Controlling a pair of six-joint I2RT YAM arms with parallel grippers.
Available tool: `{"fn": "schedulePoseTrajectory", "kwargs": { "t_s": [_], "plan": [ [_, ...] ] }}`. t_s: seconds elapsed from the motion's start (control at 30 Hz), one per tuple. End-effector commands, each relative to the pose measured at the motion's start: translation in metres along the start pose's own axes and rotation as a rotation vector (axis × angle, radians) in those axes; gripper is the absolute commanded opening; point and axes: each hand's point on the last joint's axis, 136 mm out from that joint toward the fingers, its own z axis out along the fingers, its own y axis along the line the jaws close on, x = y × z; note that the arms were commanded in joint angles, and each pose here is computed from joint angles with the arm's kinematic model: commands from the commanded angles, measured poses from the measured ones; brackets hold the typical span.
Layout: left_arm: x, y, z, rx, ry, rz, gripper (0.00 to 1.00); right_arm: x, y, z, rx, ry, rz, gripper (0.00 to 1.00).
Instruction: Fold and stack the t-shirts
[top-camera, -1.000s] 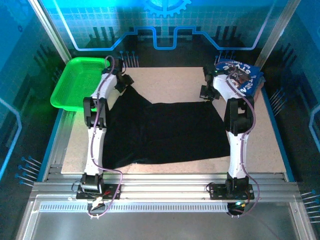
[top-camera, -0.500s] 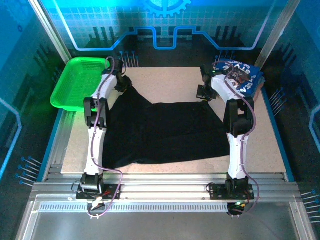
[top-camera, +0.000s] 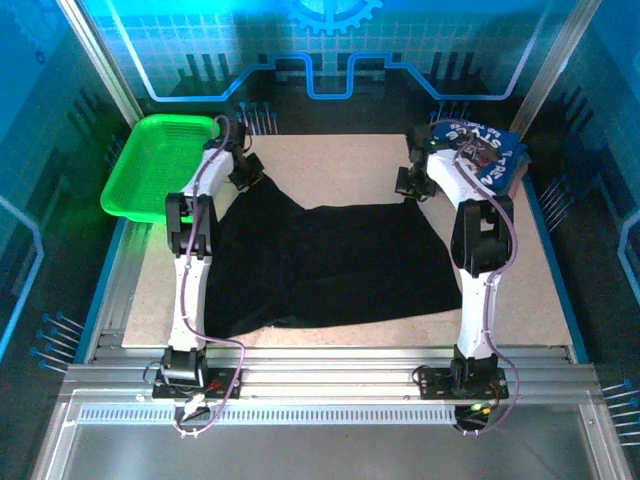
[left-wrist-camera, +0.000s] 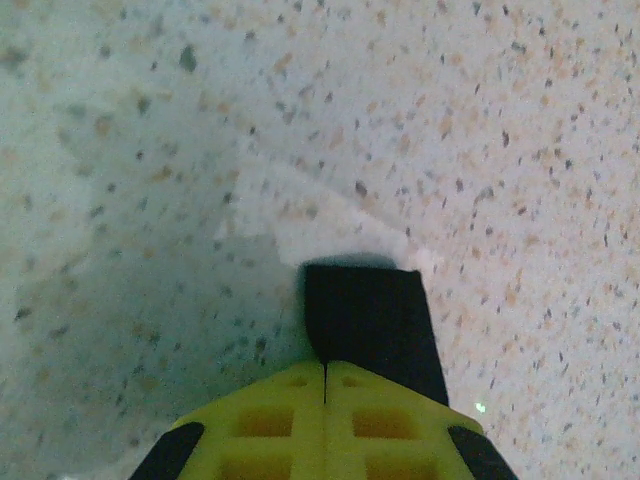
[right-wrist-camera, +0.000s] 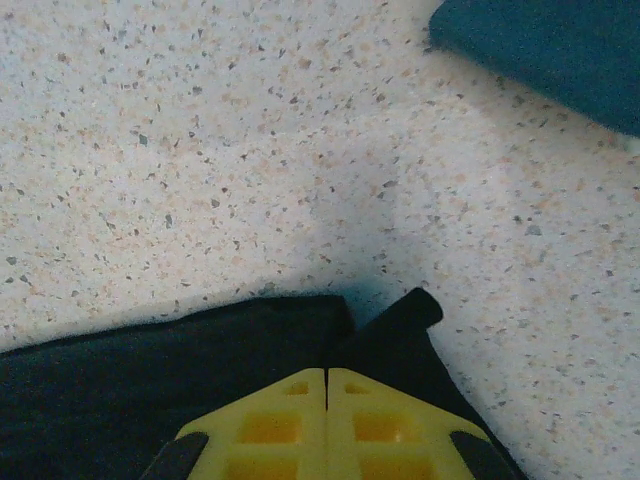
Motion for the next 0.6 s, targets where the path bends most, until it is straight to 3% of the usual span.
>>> {"fn": "schedulePoseTrajectory", "kwargs": {
  "t_s": [0.0,0.37,0.57],
  "plan": [
    [-0.008,-0.033,-0.055,0.089,-0.061,0.052,0.00,-0.013,0.000,-0.024,-0.056,-0.060,0.002,0.00],
    [0.007,-0.039,-0.111,0.152,-0.095,0.057,0.00,-0.008,-0.005,-0.048,-0.116,-0.084,-0.019,0.00],
    [0.028,-0.025,-0.135,0.143,-0.086,0.050,0.00,0.006,-0.021,-0.066,-0.122,-0.078,-0.030,0.00]
  ]
}}
